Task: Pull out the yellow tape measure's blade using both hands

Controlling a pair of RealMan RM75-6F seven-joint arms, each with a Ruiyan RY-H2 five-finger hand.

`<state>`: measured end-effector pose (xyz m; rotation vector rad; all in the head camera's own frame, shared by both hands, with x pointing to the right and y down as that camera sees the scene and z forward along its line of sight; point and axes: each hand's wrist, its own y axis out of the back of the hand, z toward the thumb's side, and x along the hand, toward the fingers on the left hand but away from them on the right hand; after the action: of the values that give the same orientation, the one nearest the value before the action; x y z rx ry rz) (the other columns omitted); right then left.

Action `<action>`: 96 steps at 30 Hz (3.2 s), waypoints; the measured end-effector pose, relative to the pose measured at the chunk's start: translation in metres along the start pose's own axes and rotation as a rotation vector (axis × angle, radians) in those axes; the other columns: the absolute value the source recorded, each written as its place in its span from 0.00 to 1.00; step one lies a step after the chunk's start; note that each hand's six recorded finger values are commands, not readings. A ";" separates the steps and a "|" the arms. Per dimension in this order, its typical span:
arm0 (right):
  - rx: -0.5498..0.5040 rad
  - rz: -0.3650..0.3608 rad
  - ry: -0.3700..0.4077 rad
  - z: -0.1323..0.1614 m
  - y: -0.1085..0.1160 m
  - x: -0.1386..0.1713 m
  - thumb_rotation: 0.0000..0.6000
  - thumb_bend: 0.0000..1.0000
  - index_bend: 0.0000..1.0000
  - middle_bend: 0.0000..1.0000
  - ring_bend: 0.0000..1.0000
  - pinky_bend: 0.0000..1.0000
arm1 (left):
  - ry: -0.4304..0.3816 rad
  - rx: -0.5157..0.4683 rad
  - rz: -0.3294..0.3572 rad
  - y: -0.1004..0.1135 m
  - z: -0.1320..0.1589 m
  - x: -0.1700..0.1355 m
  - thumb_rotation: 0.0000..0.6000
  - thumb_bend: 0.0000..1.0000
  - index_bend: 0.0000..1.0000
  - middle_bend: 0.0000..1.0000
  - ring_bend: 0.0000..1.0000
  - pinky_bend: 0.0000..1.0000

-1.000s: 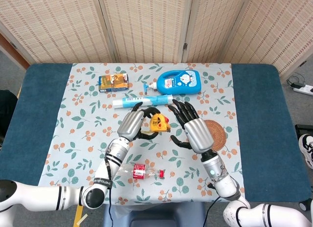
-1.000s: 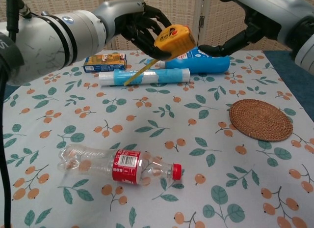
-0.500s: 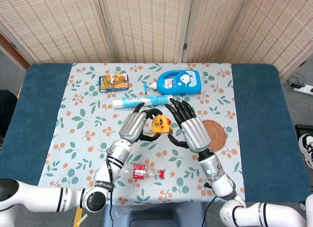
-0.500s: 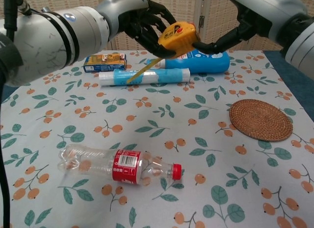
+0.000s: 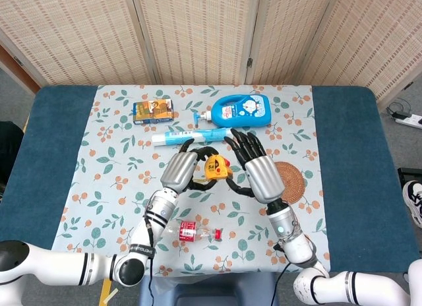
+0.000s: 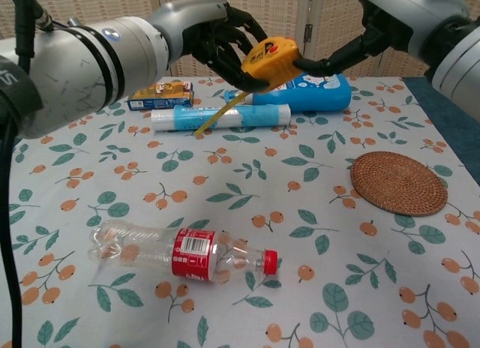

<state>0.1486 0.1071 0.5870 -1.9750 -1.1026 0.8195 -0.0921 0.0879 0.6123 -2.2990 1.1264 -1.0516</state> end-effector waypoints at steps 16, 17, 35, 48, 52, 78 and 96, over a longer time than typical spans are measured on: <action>0.013 -0.023 -0.028 -0.004 0.006 -0.001 1.00 0.45 0.21 0.07 0.08 0.00 | 0.021 0.000 0.014 -0.002 -0.013 0.005 1.00 0.34 0.51 0.49 0.37 0.06; 0.009 -0.025 -0.029 -0.004 0.007 -0.001 1.00 0.45 0.24 0.08 0.08 0.00 | 0.021 -0.001 0.015 -0.002 -0.013 0.006 1.00 0.34 0.51 0.49 0.37 0.06; 0.021 -0.027 -0.065 -0.005 0.007 -0.004 1.00 0.45 0.54 0.29 0.22 0.03 | 0.028 -0.003 0.019 -0.002 -0.018 0.010 1.00 0.34 0.51 0.49 0.36 0.06; 0.006 -0.020 -0.066 -0.006 0.003 -0.005 1.00 0.50 0.54 0.50 0.39 0.04 | 0.037 -0.004 0.012 -0.006 -0.022 0.014 1.00 0.34 0.51 0.49 0.36 0.06; -0.014 -0.015 -0.067 -0.006 0.001 -0.005 1.00 0.56 0.54 0.53 0.42 0.04 | 0.037 -0.004 0.011 -0.007 -0.022 0.014 1.00 0.34 0.51 0.49 0.36 0.06; -0.074 -0.028 -0.060 -0.026 0.017 0.000 1.00 0.72 0.59 0.62 0.48 0.04 | 0.088 0.048 -0.003 -0.007 -0.067 0.014 1.00 0.34 0.52 0.49 0.36 0.06; -0.080 -0.075 0.028 -0.064 0.079 0.027 1.00 0.72 0.60 0.62 0.48 0.04 | 0.099 0.136 -0.150 0.006 -0.139 -0.004 1.00 0.34 0.51 0.49 0.36 0.06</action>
<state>0.2444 0.0840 0.5518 -1.9919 -1.2022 0.7166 -0.2020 0.0863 0.6971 -2.2736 0.8982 -1.2699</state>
